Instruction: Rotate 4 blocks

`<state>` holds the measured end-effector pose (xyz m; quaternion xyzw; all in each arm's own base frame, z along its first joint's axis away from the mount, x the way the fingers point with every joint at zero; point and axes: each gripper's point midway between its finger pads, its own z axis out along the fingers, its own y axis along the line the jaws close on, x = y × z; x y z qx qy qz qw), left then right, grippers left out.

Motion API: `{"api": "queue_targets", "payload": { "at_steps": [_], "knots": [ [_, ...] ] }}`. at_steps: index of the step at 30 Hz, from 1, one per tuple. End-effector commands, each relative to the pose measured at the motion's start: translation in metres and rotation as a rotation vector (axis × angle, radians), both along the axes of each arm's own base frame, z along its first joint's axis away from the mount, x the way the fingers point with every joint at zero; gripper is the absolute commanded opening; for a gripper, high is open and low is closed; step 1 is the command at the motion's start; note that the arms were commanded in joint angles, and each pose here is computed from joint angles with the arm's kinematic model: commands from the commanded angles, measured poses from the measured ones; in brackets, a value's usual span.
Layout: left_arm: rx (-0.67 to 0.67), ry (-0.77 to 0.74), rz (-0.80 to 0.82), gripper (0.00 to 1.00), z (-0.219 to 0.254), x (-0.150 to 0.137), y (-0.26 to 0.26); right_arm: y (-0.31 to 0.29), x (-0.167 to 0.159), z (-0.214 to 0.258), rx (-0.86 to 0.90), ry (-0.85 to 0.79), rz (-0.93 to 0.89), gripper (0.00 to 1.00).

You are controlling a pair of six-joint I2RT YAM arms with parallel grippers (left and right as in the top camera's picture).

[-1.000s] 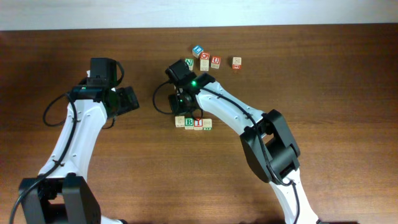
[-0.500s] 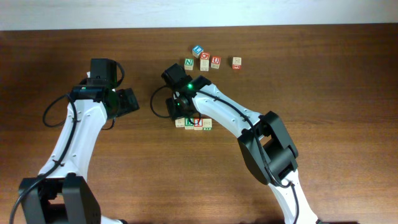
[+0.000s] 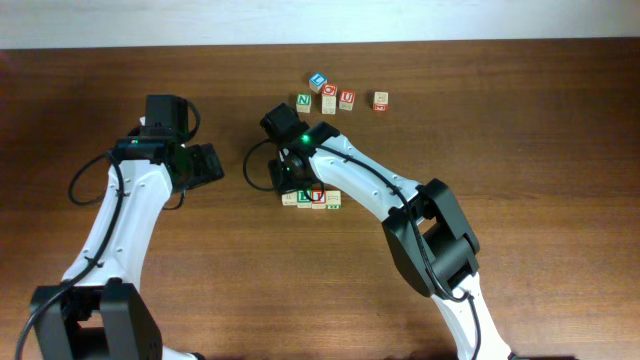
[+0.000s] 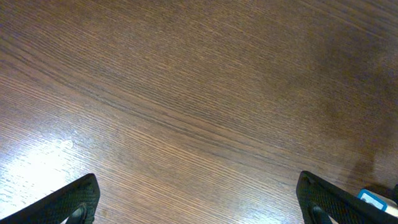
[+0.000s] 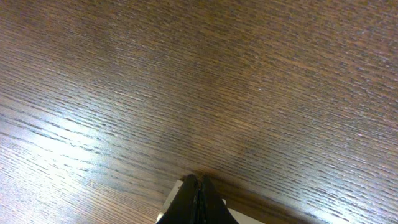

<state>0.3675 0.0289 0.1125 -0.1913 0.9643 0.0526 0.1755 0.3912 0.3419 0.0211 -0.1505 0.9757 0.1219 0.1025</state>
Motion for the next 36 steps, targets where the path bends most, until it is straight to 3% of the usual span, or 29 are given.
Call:
{"api": "queue_targets", "payload": {
  "at_steps": [1,14,18,21,26,29,31,36],
  "knots": [
    [0.005,-0.014,0.025,1.0,0.005,-0.003,0.004,0.0,-0.005,-0.008,-0.022,0.011,0.0,0.04],
    [0.005,-0.014,0.024,0.99,0.005,-0.003,0.004,0.0,-0.005,-0.008,-0.024,0.013,-0.001,0.04],
    [0.005,-0.015,0.024,0.99,0.005,-0.003,0.004,-0.002,0.009,0.008,0.002,-0.017,-0.019,0.05],
    [0.004,-0.015,0.024,0.99,0.005,-0.003,0.004,-0.004,0.028,0.049,0.043,-0.072,-0.041,0.05],
    [-0.059,-0.005,0.002,1.0,0.006,-0.007,-0.008,-0.033,0.05,0.171,0.103,-0.171,-0.089,0.05],
    [-0.09,-0.023,-0.043,0.95,0.014,-0.008,-0.015,-0.067,0.041,0.223,0.095,-0.18,-0.119,0.05],
    [-0.135,-0.044,-0.101,0.89,0.022,-0.009,-0.026,-0.089,0.025,0.245,0.081,-0.172,-0.034,0.05],
    [-0.296,-0.047,-0.187,0.84,0.03,-0.016,-0.058,-0.113,0.003,0.266,0.207,-0.087,0.077,0.04]
  ]
}}
